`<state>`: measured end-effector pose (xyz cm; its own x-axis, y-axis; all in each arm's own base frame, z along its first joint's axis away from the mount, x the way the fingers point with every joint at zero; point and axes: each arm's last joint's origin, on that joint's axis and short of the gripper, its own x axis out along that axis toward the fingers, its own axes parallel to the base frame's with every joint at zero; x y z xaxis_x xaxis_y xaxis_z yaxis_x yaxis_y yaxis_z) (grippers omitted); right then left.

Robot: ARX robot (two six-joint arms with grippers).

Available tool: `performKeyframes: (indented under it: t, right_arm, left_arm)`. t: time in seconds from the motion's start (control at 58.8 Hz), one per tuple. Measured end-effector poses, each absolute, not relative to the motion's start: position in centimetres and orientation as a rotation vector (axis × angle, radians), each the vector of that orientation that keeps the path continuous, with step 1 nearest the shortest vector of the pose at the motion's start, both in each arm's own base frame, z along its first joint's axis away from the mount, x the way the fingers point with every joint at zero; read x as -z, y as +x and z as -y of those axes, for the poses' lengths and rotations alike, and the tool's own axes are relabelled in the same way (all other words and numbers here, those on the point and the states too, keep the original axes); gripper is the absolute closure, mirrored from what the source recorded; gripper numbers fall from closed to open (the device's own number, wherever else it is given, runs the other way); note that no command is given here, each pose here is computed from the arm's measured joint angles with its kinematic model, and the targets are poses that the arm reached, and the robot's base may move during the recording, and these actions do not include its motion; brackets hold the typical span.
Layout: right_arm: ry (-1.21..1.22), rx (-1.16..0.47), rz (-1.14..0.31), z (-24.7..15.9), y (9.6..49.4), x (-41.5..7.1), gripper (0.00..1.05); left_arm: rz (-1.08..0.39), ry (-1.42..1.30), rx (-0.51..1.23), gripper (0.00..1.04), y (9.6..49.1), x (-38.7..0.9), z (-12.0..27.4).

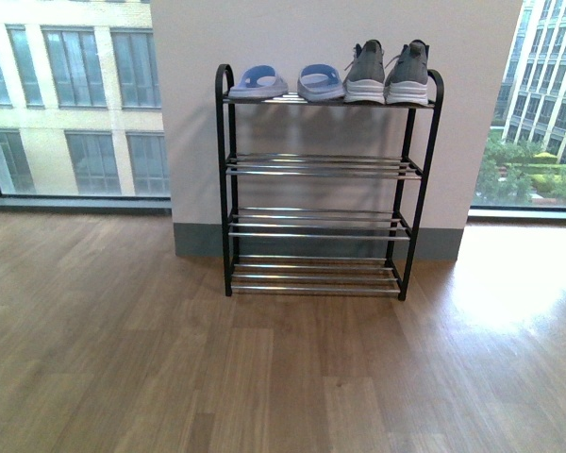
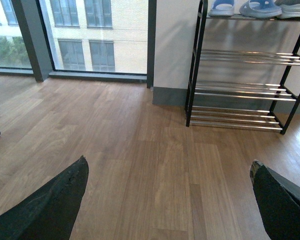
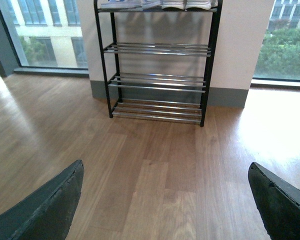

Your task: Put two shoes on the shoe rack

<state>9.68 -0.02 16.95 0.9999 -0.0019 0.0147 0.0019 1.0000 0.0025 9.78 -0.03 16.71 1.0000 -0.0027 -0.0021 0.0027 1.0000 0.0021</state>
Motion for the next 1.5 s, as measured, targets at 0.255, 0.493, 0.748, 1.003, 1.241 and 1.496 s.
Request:
performKeyframes:
  t: [0.255,0.493,0.748,1.003,1.241,1.496]
  right_arm:
    - [0.002,0.003,0.014,0.02,9.68,-16.95,0.09]
    - [0.002,-0.001,0.015,0.01,9.68,-16.96,0.09]
    - [0.002,0.003,0.014,0.02,9.68,-16.95,0.09]
    - [0.003,0.002,0.014,0.01,9.68,-16.95,0.09]
    - [0.002,0.002,0.014,0.01,9.68,-16.95,0.09]
    - [0.002,0.002,0.014,0.01,9.68,-16.95,0.09]
  left_arm:
    - [-0.001,0.002,0.003,0.09,9.78,-16.73,0.03]
    - [-0.002,0.002,0.002,0.09,9.78,-16.71,0.03]
    - [-0.002,0.002,0.003,0.09,9.78,-16.71,0.02]
    - [-0.002,0.002,0.003,0.09,9.78,-16.71,0.02]
    - [-0.002,0.002,0.003,0.09,9.78,-16.71,0.02]
    - [-0.002,0.002,0.003,0.09,9.78,-16.71,0.02]
